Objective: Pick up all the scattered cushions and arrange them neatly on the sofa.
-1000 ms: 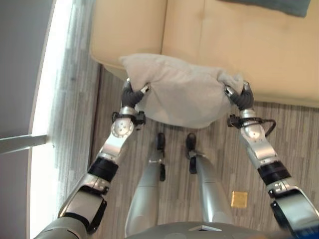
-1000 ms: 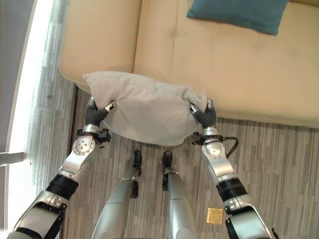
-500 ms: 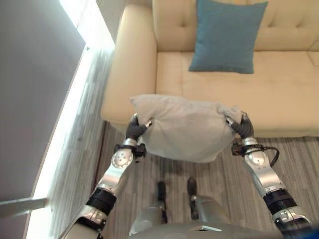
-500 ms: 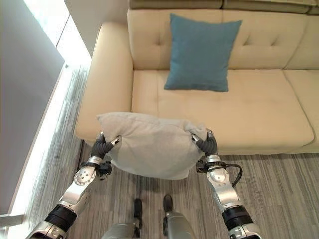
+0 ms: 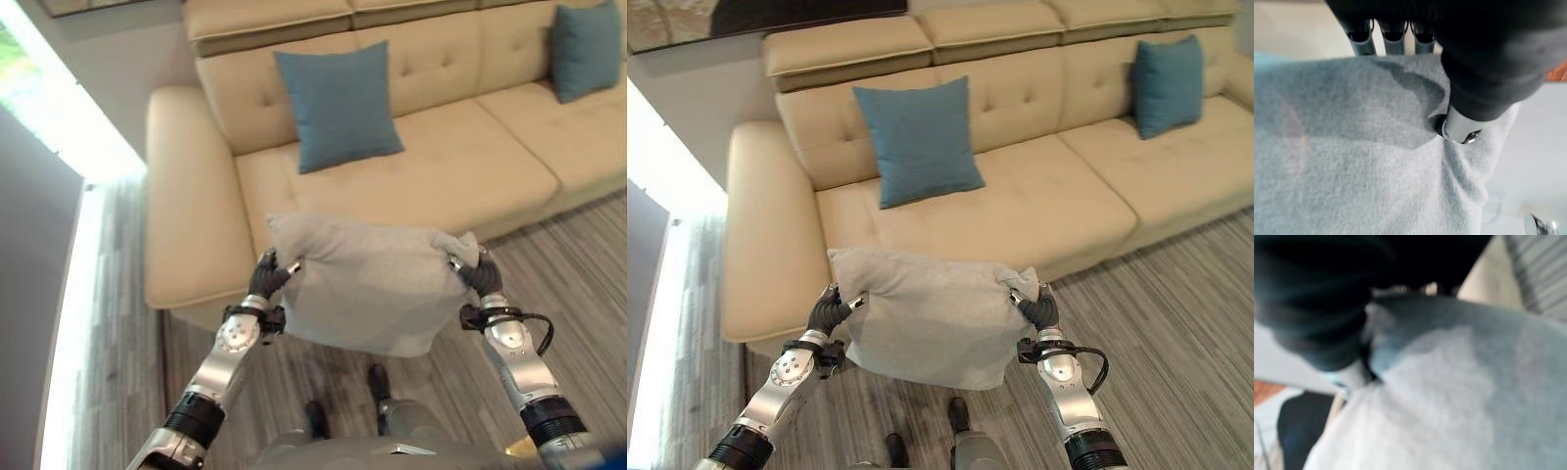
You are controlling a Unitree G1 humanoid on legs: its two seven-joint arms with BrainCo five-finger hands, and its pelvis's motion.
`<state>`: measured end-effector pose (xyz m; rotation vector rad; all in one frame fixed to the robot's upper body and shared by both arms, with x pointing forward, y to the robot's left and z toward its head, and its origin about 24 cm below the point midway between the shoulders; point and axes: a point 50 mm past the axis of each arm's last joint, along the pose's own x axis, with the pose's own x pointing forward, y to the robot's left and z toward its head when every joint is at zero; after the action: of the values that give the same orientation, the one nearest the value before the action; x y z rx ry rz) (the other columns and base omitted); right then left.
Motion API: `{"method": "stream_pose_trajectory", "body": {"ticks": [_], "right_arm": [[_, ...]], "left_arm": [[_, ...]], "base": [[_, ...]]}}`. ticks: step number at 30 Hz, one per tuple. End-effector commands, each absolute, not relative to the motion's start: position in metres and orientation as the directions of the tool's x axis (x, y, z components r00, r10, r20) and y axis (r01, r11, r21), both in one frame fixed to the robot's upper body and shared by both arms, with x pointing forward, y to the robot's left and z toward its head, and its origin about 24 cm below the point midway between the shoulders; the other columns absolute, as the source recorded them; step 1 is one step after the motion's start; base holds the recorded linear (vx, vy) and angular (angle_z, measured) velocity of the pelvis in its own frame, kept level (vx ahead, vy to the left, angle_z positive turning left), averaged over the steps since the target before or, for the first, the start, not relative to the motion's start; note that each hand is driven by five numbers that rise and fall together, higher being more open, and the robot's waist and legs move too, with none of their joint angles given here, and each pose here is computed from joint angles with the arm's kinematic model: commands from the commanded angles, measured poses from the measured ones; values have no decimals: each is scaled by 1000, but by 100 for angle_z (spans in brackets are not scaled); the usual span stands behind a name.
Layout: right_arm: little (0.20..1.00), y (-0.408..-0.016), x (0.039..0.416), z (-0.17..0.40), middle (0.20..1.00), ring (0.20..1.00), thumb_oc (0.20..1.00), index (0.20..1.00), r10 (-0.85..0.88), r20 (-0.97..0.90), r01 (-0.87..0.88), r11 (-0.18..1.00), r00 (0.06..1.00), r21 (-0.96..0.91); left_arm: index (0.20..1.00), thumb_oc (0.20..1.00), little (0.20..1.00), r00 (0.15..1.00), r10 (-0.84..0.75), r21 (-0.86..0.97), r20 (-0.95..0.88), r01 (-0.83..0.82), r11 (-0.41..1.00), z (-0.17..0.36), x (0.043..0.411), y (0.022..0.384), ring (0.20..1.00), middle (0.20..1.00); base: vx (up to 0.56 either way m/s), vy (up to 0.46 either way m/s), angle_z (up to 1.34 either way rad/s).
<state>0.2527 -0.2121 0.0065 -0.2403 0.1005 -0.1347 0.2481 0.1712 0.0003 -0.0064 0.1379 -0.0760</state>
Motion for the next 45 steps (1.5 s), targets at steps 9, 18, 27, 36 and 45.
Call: {"method": "stream_pose_trajectory", "body": {"ticks": [9, 18, 27, 36, 45], "right_arm": [[200, -224, 254, 31, 200, 200, 200, 200, -188, 50, 194, 960, 981, -204], [200, -214, 265, 39, 200, 200, 200, 200, -120, 71, 134, 965, 990, -227], [200, -193, 270, 41, 200, 200, 200, 200, -44, 69, 58, 973, 997, -224], [200, -205, 258, 34, 200, 200, 200, 200, -93, 46, 102, 965, 995, -242], [200, -211, 260, 40, 200, 200, 200, 200, -111, 70, 125, 959, 991, -254]], "left_arm": [[200, 200, 200, 985, -164, -94, 42, 168, 981, 31, 258, 151, 200, 200], [200, 200, 200, 985, -145, -126, 94, 156, 980, 45, 266, 143, 200, 200], [200, 200, 200, 987, -131, -73, 87, 138, 988, 44, 262, 157, 200, 200], [200, 200, 200, 991, -119, -114, 60, 125, 986, 36, 257, 155, 200, 200], [200, 200, 200, 992, -112, -147, 61, 120, 982, 38, 260, 148, 200, 200]], "base": [[-13, -125, -22], [12, -24, -57], [57, 187, -127], [93, -104, -16], [68, -86, 15]]}}
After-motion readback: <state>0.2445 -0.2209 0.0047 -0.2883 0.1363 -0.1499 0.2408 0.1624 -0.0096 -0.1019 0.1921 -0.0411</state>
